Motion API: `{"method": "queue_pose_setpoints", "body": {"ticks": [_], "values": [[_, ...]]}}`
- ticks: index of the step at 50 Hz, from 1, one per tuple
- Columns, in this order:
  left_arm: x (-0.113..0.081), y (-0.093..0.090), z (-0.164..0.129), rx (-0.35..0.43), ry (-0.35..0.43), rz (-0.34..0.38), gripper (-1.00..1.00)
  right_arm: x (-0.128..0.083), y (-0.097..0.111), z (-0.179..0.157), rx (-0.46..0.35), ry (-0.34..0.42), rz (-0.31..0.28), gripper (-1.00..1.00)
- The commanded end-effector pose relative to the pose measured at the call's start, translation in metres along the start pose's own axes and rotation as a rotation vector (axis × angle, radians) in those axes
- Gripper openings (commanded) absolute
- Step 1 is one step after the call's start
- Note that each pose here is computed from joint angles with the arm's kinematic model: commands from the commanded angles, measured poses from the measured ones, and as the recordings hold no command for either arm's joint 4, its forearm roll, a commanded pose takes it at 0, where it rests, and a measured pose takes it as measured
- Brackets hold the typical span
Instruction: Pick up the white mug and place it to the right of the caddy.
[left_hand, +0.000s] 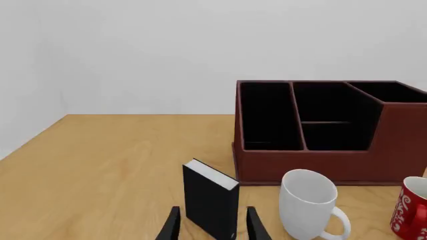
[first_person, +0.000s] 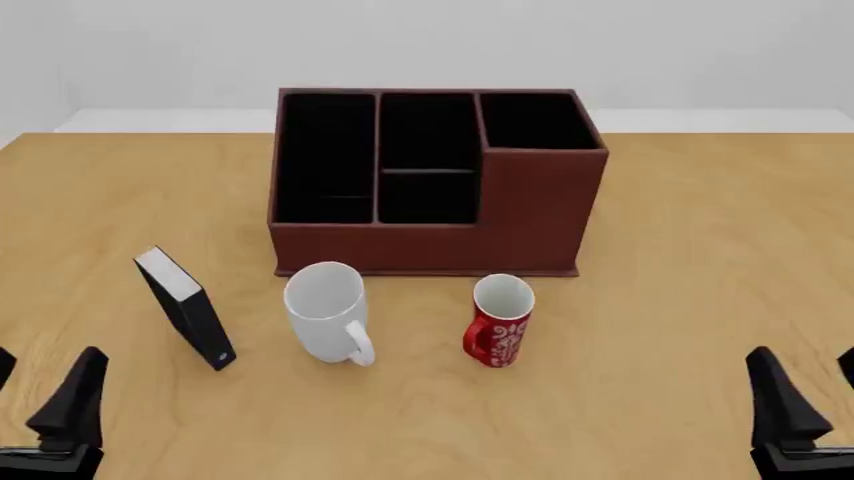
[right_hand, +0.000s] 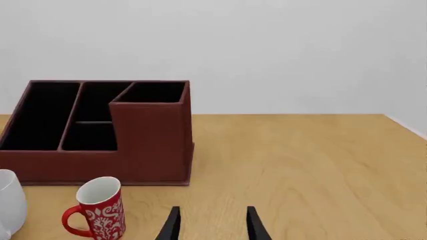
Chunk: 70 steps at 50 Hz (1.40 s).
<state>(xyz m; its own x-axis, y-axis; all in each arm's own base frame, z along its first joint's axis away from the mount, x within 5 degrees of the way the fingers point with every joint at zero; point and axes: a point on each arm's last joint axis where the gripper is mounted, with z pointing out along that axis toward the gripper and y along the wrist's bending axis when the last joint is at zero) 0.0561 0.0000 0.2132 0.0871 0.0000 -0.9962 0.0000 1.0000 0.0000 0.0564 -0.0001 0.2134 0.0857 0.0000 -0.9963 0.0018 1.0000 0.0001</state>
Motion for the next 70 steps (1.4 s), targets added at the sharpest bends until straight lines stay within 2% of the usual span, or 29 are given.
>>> {"method": "queue_pose_setpoints", "body": {"ticks": [1,7,13,15,22,26,30,33,35,41,47,52,56,58,60,70], "values": [[0.000,0.000,0.000,0.000,0.000,0.000,1.00,0.000,0.000,0.001,0.001,0.007,0.009,1.00],[0.000,0.000,0.000,0.000,0.000,0.000,1.00,-0.001,0.001,0.000,-0.015,0.004,0.019,1.00],[0.000,0.000,0.000,0.000,0.000,0.000,1.00,-0.004,0.002,-0.001,-0.031,0.001,0.006,1.00],[0.000,0.000,0.000,0.000,0.000,0.000,1.00,-0.003,0.002,0.000,-0.036,0.004,0.020,1.00],[0.000,0.000,0.000,0.000,0.000,0.000,1.00,-0.008,0.001,0.000,-0.015,0.001,-0.013,1.00],[0.000,0.000,0.000,0.000,0.000,0.000,1.00,-0.028,0.001,-0.004,-0.017,-0.031,-0.020,1.00],[0.000,0.000,0.000,0.000,0.000,0.000,1.00,-0.039,0.001,-0.006,-0.029,-0.037,-0.021,1.00],[0.000,0.000,0.000,0.000,0.000,0.000,1.00,-0.049,0.002,-0.008,-0.042,-0.047,-0.043,1.00],[0.000,0.000,0.000,0.000,0.000,0.000,1.00,-0.064,0.002,-0.012,-0.056,-0.063,-0.052,1.00],[0.000,0.000,0.000,0.000,0.000,0.000,1.00,-0.091,0.003,-0.011,-0.065,-0.078,-0.071,1.00],[0.000,0.000,0.000,0.000,0.000,0.000,1.00,-0.124,0.004,-0.013,-0.125,-0.096,-0.056,1.00],[0.000,0.000,0.000,0.000,0.000,0.000,1.00,-0.144,0.005,-0.012,-0.161,-0.099,-0.074,1.00],[0.000,0.000,0.000,0.000,0.000,0.000,1.00,-0.157,0.008,-0.006,-0.196,-0.088,-0.080,1.00],[0.000,0.000,0.000,0.000,0.000,0.000,1.00,-0.159,0.010,0.005,-0.212,-0.051,-0.089,1.00],[0.000,0.000,0.000,0.000,0.000,0.000,1.00,-0.165,0.014,0.011,-0.248,-0.030,-0.074,1.00],[0.000,0.000,0.000,0.000,0.000,0.000,1.00,-0.185,0.024,0.031,-0.323,0.023,-0.119,1.00]]}}
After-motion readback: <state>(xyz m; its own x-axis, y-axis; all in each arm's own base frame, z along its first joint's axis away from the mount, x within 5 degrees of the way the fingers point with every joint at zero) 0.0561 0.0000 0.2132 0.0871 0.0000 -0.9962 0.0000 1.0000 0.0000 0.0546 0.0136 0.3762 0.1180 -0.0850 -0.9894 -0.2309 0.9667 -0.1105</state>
